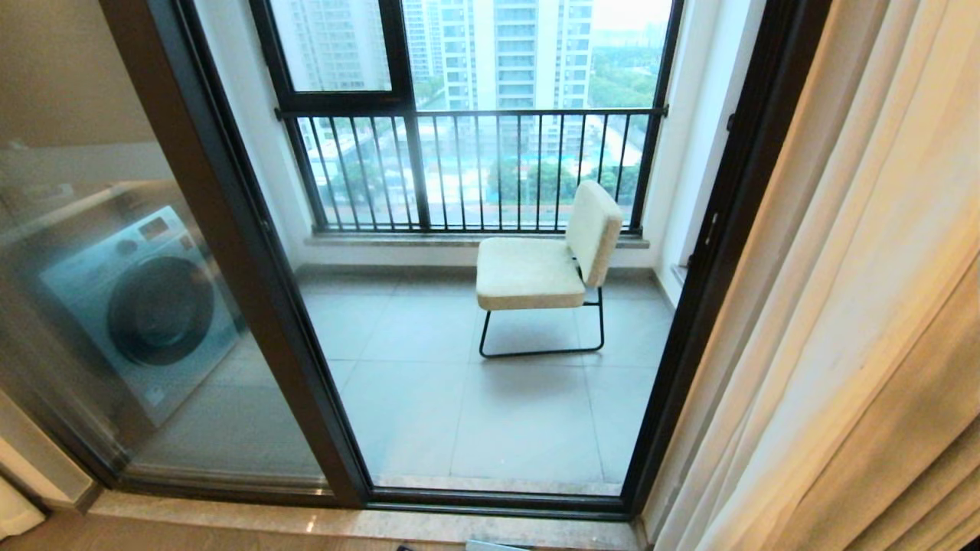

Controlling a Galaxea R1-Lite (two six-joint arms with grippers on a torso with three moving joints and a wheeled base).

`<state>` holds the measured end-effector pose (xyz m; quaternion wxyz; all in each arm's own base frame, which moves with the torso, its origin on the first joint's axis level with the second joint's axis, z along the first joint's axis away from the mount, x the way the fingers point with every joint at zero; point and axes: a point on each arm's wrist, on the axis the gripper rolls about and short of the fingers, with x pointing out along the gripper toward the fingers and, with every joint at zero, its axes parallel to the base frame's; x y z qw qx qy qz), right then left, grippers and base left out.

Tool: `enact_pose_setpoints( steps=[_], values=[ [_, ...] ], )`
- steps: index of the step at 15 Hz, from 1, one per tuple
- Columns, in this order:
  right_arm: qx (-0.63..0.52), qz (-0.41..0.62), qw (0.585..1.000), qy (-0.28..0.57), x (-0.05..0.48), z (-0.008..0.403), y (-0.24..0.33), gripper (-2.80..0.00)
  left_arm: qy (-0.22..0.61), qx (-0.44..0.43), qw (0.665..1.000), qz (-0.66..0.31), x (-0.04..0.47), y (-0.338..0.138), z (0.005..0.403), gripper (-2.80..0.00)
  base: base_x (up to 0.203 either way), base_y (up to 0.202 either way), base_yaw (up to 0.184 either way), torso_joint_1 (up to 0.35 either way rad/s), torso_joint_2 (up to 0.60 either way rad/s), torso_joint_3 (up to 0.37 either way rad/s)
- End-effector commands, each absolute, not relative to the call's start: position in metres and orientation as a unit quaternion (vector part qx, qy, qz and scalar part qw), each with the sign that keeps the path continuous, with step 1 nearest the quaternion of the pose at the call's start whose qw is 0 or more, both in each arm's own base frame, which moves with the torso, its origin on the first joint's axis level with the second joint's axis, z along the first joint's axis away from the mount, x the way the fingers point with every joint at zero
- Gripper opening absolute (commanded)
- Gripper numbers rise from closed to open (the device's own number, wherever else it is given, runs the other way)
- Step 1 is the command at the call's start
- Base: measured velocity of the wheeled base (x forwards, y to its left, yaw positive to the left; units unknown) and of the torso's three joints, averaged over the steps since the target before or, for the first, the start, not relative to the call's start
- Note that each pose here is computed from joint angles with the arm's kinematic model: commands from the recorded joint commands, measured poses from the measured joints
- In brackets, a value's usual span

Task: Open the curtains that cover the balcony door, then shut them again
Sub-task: Close the inner curtains on both sides

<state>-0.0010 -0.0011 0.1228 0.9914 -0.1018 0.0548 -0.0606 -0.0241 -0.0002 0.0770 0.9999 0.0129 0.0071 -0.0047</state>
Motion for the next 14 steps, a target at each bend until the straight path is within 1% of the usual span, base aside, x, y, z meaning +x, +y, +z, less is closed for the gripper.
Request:
enact_pose_setpoints(
  steps=[1,3,6,9,14],
  values=[
    [-0.107,-0.057,0.99,0.072,0.002,0.096,-0.001,-2.8,0.007,0.013,1.0,-0.005,-0.024,0.0,0.077,-2.8,0.0,0.0,0.0,0.0,0.0,0.0],
    [-0.104,-0.032,0.991,0.078,0.0,0.09,-0.001,-2.8,0.007,0.013,1.0,-0.005,-0.024,0.0,0.077,-2.8,0.0,0.0,0.0,0.0,0.0,0.0],
    [-0.095,0.017,0.994,0.043,-0.013,0.082,0.001,-2.8,0.007,0.013,1.0,-0.004,-0.024,0.0,0.077,-2.8,0.0,0.0,0.0,0.0,0.0,0.0],
    [-0.093,0.03,0.995,-0.002,-0.023,0.076,0.001,-2.8,0.007,0.013,1.0,-0.005,-0.024,0.0,0.077,-2.8,0.0,0.0,0.0,0.0,0.0,0.0],
    [-0.091,0.031,0.995,-0.001,-0.023,0.075,0.001,-2.8,0.007,0.013,1.0,-0.005,-0.024,0.0,0.077,-2.8,0.0,0.0,0.0,0.0,0.0,0.0]
  ],
)
